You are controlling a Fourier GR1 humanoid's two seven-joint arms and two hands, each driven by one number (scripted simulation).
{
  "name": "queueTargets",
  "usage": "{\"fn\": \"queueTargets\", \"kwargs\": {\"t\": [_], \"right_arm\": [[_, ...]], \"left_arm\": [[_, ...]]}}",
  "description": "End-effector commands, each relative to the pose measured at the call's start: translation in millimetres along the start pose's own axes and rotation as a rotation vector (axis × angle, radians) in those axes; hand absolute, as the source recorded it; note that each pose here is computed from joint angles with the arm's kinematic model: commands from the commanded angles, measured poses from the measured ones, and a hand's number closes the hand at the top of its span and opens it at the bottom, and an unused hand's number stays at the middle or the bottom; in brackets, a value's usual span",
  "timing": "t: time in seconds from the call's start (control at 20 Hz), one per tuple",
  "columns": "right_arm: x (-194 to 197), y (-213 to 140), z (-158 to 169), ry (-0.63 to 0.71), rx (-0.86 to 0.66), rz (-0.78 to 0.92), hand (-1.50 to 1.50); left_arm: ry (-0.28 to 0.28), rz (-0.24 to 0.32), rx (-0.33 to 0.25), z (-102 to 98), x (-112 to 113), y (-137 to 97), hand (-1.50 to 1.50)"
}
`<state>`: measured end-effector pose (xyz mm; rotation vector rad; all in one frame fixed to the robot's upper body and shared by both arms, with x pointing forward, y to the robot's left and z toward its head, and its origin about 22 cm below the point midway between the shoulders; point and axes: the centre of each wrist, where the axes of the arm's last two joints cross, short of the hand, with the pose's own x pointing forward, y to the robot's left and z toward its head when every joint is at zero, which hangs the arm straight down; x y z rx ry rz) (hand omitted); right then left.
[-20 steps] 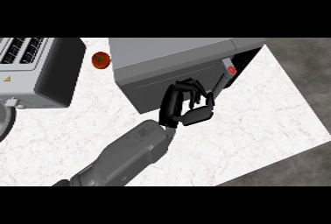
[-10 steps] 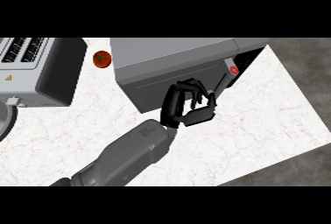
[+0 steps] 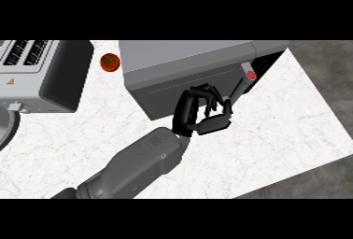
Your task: Pick up the milk, place it into the microwave and close the microwave
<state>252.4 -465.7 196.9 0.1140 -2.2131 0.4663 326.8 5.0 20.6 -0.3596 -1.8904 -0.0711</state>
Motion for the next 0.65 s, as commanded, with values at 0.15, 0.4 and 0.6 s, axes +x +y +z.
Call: {"fn": "queueTargets", "kwargs": {"t": [0.15,0.4,0.6], "right_arm": [[0,-10,-4,-0.014,-0.002,-0.024,-1.50],[-1,-18,-3,-0.009,-0.015,-0.034,-1.50],[2,-24,-5,-0.009,-0.011,-0.033,-1.50]], "left_arm": [[-0.019,-0.025,0.032,-31,11,5,1.50],[-0.016,-0.026,0.033,-30,11,4,1.50],[-0.022,-0.020,0.026,-33,13,2,1.50]]}}
